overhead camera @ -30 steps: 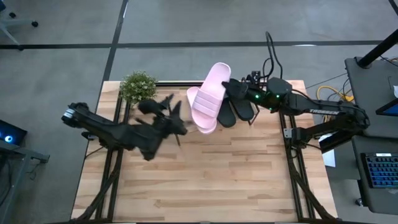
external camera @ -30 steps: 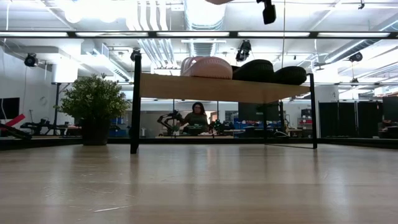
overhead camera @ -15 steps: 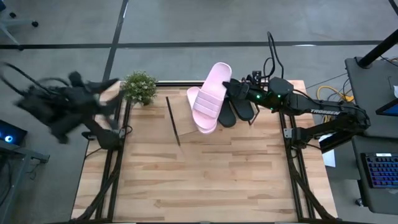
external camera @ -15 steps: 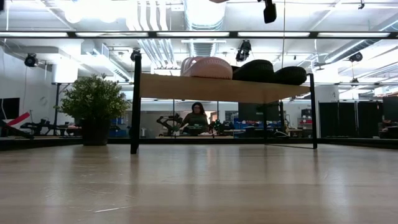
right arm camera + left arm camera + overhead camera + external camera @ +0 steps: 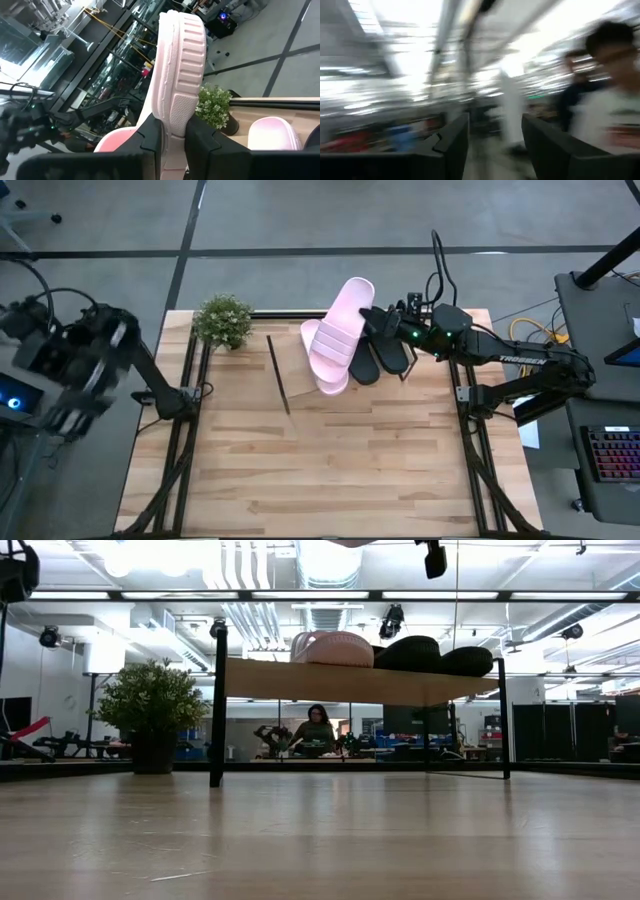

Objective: Pick and place slides into the shelf
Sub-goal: Put the pink slipper on the shelf

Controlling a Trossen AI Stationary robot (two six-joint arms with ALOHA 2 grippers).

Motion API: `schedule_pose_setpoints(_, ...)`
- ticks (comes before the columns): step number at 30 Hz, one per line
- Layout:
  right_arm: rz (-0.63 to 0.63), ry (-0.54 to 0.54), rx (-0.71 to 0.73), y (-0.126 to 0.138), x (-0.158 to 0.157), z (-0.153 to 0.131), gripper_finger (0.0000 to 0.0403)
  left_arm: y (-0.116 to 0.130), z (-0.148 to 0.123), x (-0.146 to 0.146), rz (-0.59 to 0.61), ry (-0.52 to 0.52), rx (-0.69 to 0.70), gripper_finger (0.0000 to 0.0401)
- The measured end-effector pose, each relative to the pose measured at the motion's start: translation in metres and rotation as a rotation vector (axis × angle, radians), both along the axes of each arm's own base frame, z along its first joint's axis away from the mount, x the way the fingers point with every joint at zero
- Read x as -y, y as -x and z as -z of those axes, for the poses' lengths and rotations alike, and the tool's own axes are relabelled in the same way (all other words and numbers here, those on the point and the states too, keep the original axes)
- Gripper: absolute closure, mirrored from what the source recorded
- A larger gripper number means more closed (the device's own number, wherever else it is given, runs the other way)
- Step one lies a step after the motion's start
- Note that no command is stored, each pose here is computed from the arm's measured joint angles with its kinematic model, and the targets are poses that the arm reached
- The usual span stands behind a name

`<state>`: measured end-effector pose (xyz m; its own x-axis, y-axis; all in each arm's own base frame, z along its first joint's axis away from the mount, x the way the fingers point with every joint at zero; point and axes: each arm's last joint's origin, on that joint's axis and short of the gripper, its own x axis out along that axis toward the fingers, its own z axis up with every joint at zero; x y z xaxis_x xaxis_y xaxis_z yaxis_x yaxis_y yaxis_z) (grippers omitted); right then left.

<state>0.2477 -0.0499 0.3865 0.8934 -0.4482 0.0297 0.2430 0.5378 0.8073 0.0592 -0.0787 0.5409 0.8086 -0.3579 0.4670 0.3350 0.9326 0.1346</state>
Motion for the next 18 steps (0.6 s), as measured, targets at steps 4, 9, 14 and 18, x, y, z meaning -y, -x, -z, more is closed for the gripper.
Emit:
schedule_pose_setpoints(4, 0.0, 0.0, 0.0, 0.0, 0.0, 0.0, 0.0358, 0.003, 0.009, 0.007, 0.274, -0.037, -0.051, 0.0235)
schedule_pose_setpoints(9, 0.0, -0.001, 0.002, 0.0, 0.0, 0.0, 0.0358, -0.005, 0.011, 0.008, 0.221, -0.043, -0.074, 0.0235)
schedule_pose_setpoints(14, 0.014, -0.001, 0.001, 0.0, 0.0, 0.0, 0.0358, -0.018, 0.013, 0.006, 0.176, -0.015, -0.103, 0.0235)
schedule_pose_setpoints(18, 0.016, 0.0, 0.001, 0.0, 0.0, 0.0, 0.0358, -0.033, 0.02, 0.012, 0.202, 0.024, -0.18, 0.0235)
